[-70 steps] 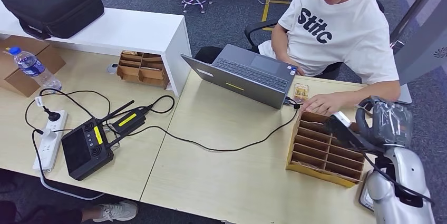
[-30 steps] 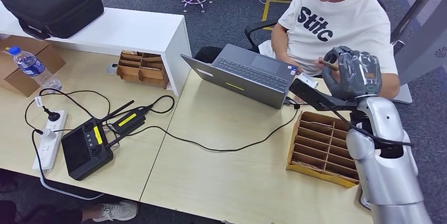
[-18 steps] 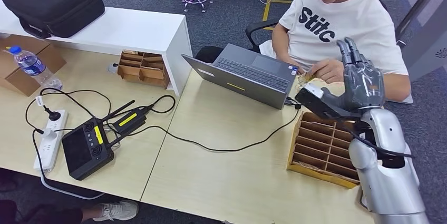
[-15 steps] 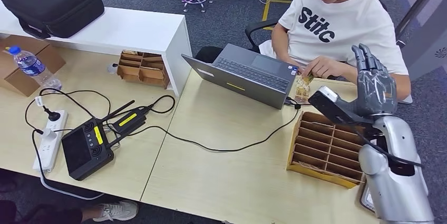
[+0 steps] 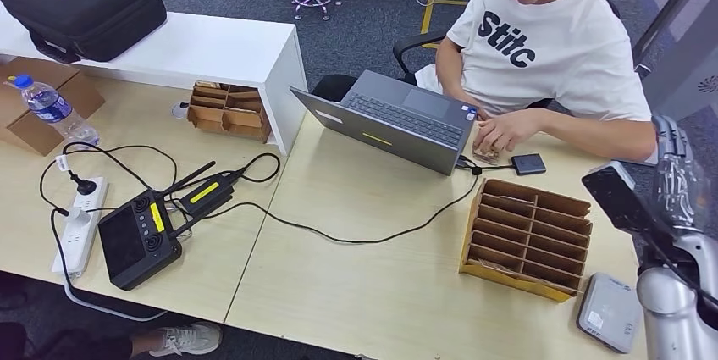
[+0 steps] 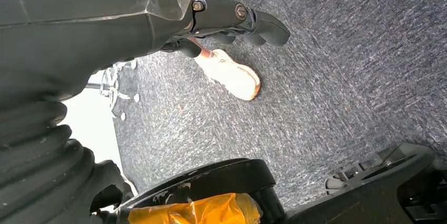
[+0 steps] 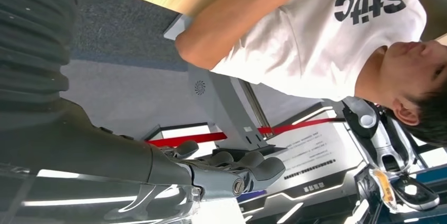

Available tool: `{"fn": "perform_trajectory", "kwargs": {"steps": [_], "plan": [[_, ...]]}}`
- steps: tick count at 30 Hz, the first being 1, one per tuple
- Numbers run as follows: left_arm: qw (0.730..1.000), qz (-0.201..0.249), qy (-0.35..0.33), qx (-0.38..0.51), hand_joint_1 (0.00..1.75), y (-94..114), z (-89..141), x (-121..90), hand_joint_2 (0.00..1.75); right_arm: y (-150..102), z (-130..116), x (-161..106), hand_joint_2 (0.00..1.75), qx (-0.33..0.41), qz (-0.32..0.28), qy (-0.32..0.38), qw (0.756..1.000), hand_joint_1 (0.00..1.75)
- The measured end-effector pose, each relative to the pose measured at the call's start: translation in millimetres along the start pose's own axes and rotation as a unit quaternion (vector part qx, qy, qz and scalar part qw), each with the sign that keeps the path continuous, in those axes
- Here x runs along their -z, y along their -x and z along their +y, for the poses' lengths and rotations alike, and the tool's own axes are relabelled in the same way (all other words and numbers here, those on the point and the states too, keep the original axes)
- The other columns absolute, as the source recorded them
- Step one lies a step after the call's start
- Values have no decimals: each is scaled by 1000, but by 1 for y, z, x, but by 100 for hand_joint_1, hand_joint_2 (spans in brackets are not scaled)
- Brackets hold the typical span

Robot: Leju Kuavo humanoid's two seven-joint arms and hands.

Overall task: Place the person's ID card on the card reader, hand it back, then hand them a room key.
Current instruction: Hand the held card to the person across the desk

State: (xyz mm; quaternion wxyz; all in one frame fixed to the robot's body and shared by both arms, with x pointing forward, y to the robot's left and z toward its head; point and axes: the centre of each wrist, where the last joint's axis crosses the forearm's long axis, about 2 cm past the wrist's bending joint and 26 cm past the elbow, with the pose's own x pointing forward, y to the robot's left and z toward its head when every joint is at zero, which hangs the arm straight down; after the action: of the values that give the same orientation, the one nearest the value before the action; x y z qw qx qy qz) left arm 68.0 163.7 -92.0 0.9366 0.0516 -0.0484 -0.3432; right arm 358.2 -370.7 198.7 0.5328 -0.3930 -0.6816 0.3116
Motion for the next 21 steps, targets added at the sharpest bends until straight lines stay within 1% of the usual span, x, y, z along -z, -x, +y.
{"fn": "perform_trajectory", "kwargs": {"steps": [3, 6, 8, 10, 11, 12, 14, 15, 16, 17, 18, 19, 21], "plan": [[1000, 0, 0, -2, 0, 0, 0, 0, 175, 6, -1, -2, 175, 24, 11, 2, 1000, 0], [1000, -2, 1, -6, 0, 1, 0, 0, 175, 27, -4, -6, 175, 97, 38, 14, 994, 0], [1000, -3, 2, -7, 0, 1, 0, 0, 175, 51, -6, -13, 175, 155, 71, 34, 985, 0], [1000, -4, 2, -7, 0, 1, 0, 0, 175, 78, -6, -23, 175, 215, 114, 59, 968, 0], [1000, -4, 2, -7, 0, 2, 0, 0, 175, 87, -6, -27, 175, 237, 129, 68, 960, 0], [1000, -4, 2, -6, 0, 2, 0, 0, 175, 93, -6, -30, 175, 251, 138, 75, 955, 0], [1000, -4, 2, -6, 0, 2, 0, 0, 175, 96, -6, -31, 175, 259, 143, 78, 952, 0], [1000, -4, 2, -6, 0, 2, 0, 0, 175, 103, -6, -35, 175, 283, 153, 84, 943, 0], [1000, -5, 3, -7, 0, 2, 0, 0, 175, 128, -4, -52, 175, 350, 189, 103, 912, 0], [1000, -7, 3, -9, 0, 2, 0, 0, 175, 153, 1, -75, 175, 418, 227, 131, 870, 0], [1000, -8, 3, -12, 0, 2, 0, 0, 175, 176, 7, -103, 175, 483, 263, 167, 818, 0], [1000, -10, 4, -15, 0, 2, -1, 0, 175, 193, 15, -131, 175, 530, 296, 200, 769, 0], [1000, -11, 4, -19, 0, 2, -1, 0, 175, 206, 27, -162, 175, 552, 344, 217, 728, 0]]}}
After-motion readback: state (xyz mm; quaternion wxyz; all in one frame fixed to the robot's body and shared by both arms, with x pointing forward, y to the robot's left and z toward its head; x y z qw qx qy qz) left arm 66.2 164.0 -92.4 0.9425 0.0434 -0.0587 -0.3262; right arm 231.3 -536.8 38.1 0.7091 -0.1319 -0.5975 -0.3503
